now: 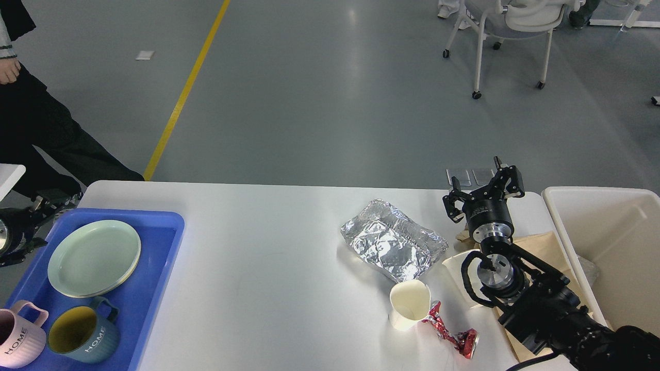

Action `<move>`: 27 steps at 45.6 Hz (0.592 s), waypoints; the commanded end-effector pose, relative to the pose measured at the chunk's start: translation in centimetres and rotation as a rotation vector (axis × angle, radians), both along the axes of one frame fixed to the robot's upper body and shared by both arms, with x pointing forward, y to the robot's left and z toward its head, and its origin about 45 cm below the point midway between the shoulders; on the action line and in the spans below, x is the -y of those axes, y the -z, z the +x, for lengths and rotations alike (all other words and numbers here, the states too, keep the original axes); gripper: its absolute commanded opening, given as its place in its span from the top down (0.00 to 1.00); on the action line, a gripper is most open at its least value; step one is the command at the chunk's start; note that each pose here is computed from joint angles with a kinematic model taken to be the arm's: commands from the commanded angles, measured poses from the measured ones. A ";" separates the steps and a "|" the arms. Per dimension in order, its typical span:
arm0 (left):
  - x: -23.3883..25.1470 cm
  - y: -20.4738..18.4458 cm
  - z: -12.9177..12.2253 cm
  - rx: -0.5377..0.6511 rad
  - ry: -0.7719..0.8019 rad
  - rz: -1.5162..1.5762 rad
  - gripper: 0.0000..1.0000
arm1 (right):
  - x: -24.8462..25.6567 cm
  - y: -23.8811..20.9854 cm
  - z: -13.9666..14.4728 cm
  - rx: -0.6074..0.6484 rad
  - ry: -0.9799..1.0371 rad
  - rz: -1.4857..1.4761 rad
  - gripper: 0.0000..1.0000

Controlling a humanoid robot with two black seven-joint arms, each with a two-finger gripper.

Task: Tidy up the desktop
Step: 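Release the glass dish and withdraw the left gripper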

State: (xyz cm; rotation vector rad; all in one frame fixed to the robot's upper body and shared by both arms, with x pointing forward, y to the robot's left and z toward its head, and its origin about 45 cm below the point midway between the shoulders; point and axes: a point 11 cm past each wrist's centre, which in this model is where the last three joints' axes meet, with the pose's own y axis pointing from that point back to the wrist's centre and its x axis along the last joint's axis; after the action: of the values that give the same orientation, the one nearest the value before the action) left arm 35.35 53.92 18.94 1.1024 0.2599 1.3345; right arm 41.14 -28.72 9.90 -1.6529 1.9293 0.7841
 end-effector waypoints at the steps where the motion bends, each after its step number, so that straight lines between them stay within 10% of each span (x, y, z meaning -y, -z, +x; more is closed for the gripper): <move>1: 0.8 -1.7 1.6 0.086 -0.010 -0.057 0.04 | 0.0 0.0 0.0 0.000 0.000 0.000 0.00; 27: 0.8 -3.0 2.2 0.142 -0.023 -0.093 0.04 | 0.0 0.0 0.0 0.000 0.000 0.001 0.00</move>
State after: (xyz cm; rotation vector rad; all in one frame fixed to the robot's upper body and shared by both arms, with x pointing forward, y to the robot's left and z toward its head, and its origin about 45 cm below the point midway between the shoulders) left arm 37.80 52.75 21.87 0.9194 0.2301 1.3977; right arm 41.15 -28.73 9.91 -1.6513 1.9293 0.7843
